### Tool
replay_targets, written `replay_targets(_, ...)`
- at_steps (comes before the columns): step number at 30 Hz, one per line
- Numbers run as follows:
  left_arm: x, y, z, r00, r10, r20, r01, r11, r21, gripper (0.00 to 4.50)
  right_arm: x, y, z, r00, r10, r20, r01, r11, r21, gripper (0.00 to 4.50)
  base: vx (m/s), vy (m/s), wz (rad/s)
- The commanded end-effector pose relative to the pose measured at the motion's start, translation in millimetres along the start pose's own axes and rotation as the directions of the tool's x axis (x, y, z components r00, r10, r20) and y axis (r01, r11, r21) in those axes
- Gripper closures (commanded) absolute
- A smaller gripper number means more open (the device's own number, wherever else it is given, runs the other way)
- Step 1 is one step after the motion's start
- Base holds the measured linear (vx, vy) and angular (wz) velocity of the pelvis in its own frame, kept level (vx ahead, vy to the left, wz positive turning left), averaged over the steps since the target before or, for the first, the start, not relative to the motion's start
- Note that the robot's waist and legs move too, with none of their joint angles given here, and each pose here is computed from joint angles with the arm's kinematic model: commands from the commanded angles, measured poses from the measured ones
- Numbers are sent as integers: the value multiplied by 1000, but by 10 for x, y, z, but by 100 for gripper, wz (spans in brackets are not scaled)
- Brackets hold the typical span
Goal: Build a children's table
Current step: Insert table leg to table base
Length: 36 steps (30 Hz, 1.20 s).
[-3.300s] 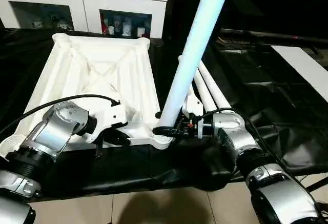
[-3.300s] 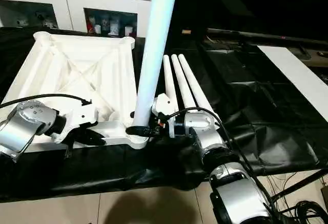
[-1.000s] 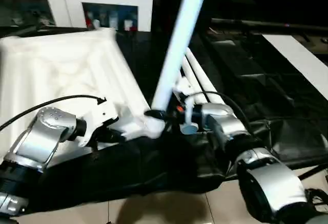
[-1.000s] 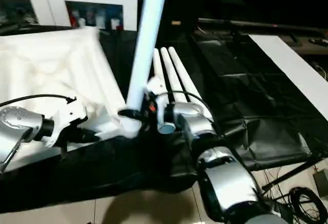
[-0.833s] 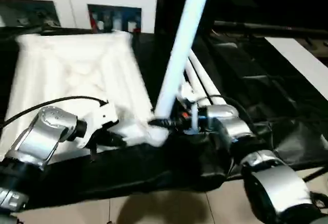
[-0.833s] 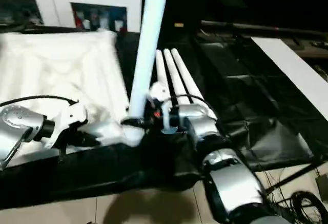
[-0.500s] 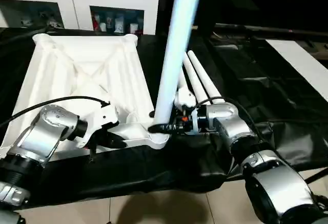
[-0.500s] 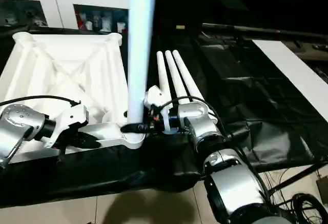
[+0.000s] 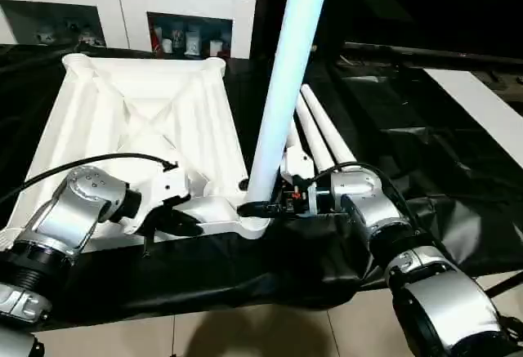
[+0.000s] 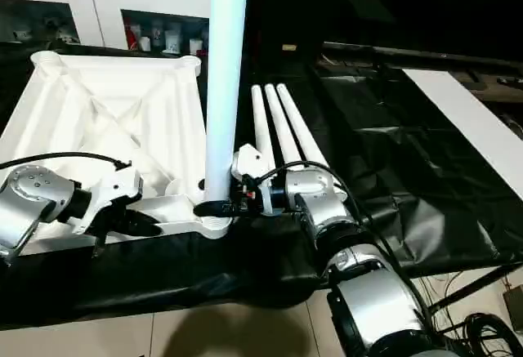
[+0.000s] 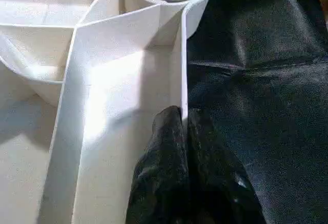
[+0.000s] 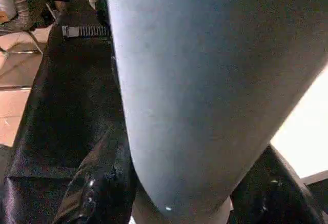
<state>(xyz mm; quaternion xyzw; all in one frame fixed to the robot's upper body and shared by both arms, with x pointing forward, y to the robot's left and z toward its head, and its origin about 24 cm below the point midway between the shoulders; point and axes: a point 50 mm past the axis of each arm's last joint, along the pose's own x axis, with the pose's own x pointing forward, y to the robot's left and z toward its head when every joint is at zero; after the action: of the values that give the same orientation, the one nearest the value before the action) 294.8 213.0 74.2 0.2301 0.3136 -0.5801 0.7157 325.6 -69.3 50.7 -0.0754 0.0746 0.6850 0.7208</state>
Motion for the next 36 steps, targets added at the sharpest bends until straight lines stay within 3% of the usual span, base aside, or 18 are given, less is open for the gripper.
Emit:
replay_targets(1,-65,41,77,1000,1,26,-2,1000,19,450,-173,299,-663,975,60,-215,-7,970,242,263,0,0,0)
replay_targets(4,-71,44,73,1000,3,26,-3,1000,20,450,-189,259,-666,981,-10,-195,65,960,274,263,0,0,0)
replay_targets(8,-66,40,69,1000,2,24,-2,1000,22,450,-243,120,-615,975,-187,-118,219,888,404,263,0,0,0)
replay_targets(14,-56,42,70,1000,0,25,-1,1000,24,450,-263,86,-584,973,-213,-89,230,864,448,263,0,0,0)
replay_targets(19,-38,46,74,1000,-1,18,1,999,32,450,-236,219,-706,977,-111,-179,171,915,366,263,0,0,0)
replay_targets(25,-41,47,70,1000,-3,13,2,999,34,450,-201,204,-670,981,-115,-158,166,914,370,263,0,0,0)
replay_targets(27,-48,52,64,1000,1,1,-1,999,39,450,-201,224,-672,976,-67,-207,128,946,297,263,0,0,0)
replay_targets(31,-54,60,62,1000,4,-7,-4,999,44,450,-200,269,-697,964,-3,-265,66,972,228,263,0,0,0)
replay_targets(36,-52,70,72,1000,7,-8,-7,999,48,450,-183,298,-728,956,10,-295,51,979,199,263,0,0,0)
